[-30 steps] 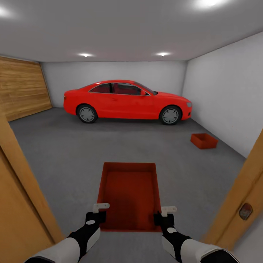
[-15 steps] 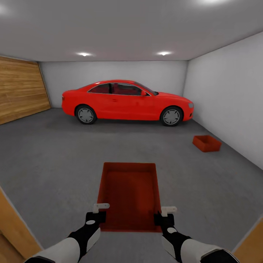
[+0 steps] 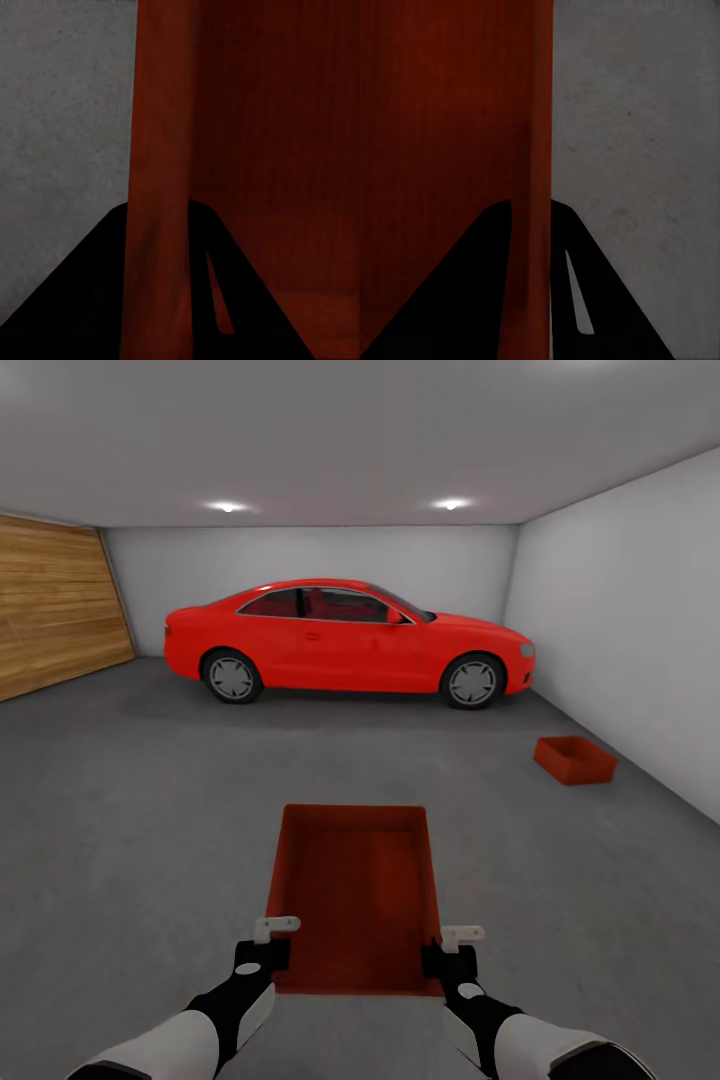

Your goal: Move the two storage containers from the living room to the garage. In the garage, place one container on the floor and stack the other container on top of it (either order is fine).

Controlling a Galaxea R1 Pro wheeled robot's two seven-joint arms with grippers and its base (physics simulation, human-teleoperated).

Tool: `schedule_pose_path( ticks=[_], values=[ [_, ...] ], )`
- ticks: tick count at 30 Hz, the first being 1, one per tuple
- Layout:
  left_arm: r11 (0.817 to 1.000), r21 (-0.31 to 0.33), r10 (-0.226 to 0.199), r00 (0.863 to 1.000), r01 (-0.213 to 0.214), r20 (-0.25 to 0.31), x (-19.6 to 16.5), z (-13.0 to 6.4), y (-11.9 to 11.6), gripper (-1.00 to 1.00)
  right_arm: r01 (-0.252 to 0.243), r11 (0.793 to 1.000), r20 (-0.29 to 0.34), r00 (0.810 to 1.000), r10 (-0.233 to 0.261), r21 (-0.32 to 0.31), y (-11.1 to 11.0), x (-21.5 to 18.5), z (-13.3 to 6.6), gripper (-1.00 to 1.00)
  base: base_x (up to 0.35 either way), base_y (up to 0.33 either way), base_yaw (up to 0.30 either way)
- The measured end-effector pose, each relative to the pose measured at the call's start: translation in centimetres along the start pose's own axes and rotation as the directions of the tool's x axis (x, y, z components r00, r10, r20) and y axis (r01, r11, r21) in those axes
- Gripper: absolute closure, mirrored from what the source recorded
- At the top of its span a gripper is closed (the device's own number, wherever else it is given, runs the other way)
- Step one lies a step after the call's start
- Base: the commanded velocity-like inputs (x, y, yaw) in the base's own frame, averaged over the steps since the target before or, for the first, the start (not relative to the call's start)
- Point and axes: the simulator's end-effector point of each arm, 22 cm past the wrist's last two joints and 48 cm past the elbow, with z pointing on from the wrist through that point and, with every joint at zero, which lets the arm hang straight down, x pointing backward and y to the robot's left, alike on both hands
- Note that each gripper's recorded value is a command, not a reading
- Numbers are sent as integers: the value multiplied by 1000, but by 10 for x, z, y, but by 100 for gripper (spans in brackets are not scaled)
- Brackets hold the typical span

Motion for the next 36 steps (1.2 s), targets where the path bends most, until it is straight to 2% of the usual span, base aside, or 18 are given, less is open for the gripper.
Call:
schedule_pose_path(
  ticks=[36],
  values=[
    [1000,0,0,1000,0,-1,0,0,0,100,0,1000,-1,1000,0,0,0,0,0,100,322,0,0]
  ],
)
